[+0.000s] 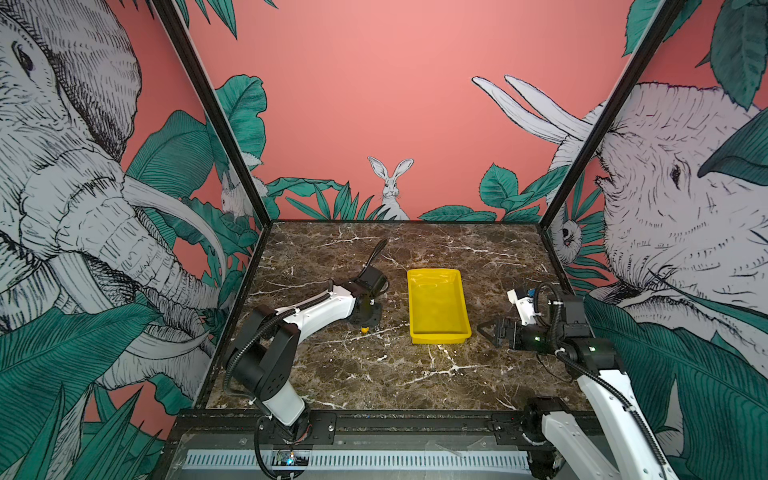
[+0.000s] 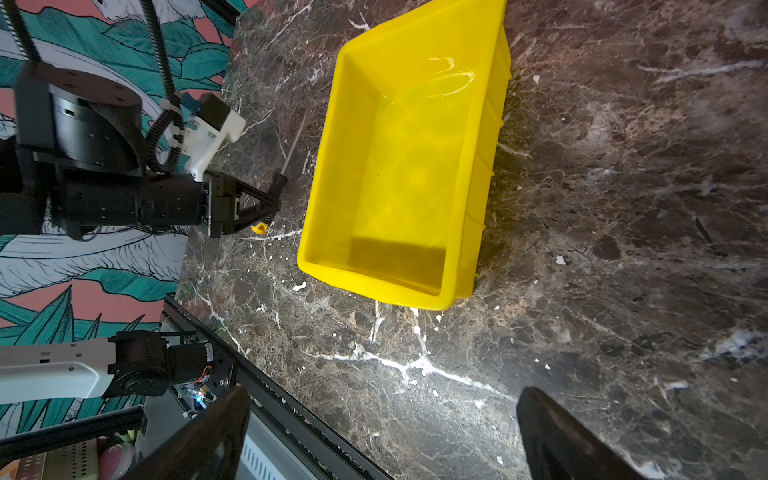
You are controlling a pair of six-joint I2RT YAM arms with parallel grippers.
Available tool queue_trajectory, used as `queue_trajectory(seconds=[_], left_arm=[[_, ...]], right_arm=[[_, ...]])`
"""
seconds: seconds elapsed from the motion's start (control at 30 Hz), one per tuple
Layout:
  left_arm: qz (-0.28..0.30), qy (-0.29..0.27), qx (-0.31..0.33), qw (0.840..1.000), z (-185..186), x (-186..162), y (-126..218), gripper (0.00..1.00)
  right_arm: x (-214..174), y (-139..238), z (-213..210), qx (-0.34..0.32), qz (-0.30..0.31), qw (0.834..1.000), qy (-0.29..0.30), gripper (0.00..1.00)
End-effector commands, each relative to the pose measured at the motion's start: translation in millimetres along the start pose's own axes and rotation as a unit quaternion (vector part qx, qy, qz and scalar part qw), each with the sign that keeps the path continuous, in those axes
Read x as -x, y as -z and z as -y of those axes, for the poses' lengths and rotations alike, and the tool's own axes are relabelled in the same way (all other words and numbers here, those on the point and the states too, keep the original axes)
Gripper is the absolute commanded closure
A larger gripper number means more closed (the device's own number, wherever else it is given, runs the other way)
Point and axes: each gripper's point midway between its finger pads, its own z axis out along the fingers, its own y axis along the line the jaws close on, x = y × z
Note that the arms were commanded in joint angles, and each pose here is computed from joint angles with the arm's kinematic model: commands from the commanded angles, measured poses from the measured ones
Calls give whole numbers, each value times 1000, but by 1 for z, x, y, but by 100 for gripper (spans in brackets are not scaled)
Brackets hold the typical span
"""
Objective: Put the screwdriver in the bin
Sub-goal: 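Lift the screwdriver with the left gripper and carry it over the yellow bin, then lower the screwdriver into the bin and open the left gripper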
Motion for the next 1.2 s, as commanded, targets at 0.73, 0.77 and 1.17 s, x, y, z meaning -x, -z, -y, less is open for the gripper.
queue_trajectory(seconds=[0.73, 0.77, 1.17], left_arm=[[57, -103, -154, 981, 184, 52, 48, 100], [52, -104, -157, 981, 189, 51, 43, 100], [5, -99, -162, 982, 205, 37, -6, 94]], right_arm=[[0, 8, 1, -14, 29, 999, 23, 0], [0, 9, 1, -14, 32, 999, 25, 1], [1, 9, 5, -22, 44, 999, 19, 1]])
